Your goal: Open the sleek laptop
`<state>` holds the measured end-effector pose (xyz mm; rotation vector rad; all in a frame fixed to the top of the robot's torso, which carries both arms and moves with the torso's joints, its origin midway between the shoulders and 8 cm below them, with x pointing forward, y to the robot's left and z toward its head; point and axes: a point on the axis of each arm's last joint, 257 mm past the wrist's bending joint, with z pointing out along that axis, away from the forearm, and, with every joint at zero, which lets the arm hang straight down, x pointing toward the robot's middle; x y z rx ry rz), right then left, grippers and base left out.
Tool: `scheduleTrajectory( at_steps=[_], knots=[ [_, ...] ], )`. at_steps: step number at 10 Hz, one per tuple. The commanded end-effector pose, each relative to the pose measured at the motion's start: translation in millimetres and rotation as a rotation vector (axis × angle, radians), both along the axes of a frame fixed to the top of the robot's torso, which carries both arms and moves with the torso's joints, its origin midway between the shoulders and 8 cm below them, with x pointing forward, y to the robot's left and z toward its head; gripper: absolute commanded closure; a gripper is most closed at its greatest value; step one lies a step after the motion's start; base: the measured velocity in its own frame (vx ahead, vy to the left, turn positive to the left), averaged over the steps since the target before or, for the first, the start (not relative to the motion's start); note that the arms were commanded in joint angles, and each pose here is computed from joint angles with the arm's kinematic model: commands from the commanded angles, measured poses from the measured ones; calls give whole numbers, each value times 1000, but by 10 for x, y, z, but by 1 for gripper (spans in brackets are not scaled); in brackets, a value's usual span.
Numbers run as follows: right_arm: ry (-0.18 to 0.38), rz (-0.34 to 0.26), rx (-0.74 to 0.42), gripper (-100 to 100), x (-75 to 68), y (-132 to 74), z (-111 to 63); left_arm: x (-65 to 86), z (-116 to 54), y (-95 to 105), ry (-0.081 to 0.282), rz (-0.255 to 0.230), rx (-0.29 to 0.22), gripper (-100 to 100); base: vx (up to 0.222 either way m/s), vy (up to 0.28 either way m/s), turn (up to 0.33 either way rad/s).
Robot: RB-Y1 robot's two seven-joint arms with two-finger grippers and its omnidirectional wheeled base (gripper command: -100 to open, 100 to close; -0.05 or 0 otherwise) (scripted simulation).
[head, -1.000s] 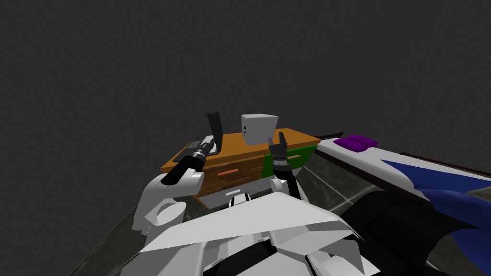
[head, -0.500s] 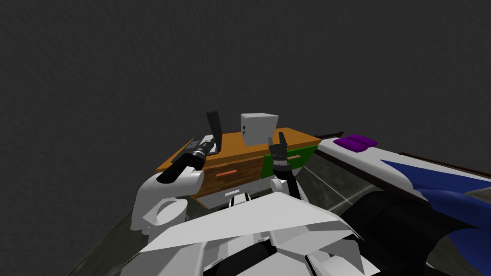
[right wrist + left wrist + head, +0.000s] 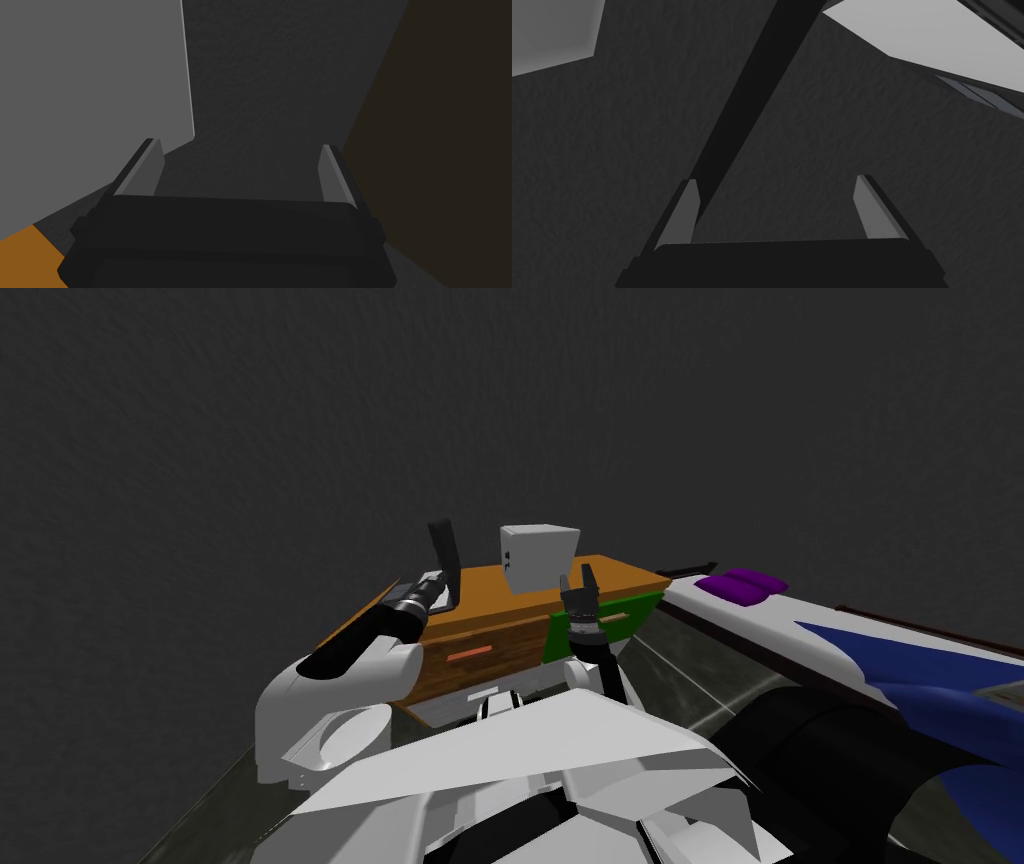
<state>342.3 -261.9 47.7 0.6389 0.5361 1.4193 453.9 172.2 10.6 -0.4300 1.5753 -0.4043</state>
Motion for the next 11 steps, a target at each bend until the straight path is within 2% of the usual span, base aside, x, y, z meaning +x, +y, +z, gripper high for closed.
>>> scheduleTrajectory(
  at_steps=[1, 3, 4, 6, 7, 8, 9, 11],
  knots=[
    [0, 0, 0, 0, 0, 0, 0, -2, 0, 2, 1, 0, 1, 100, 9, -1, -4],
    [0, 0, 0, 0, 0, 1, 1, 185, 48, 119, -31, 39, -64, 100, -84, 49, -166],
    [0, 0, 0, 0, 1, 1, 1, 210, -1, 116, -19, 40, -75, 100, -110, 60, -51],
    [0, 0, 0, 0, 1, 0, 1, 379, 47, 248, -53, 77, -135, 100, -99, 52, -146],
    [0, 0, 0, 0, 1, 1, 1, 415, -25, 244, -37, 79, -150, 100, -75, 44, -54],
    [0, 0, 0, 0, 0, 0, 1, 496, -5, 310, -55, 96, -183, 100, -89, 53, -65],
    [0, 0, 0, 0, 0, 0, 1, 513, -41, 308, -46, 97, -188, 100, -77, 39, -70],
    [0, 0, 0, 0, 0, 0, 1, 679, -28, 439, -76, 128, -253, 100, -99, 46, -166]
  ],
)
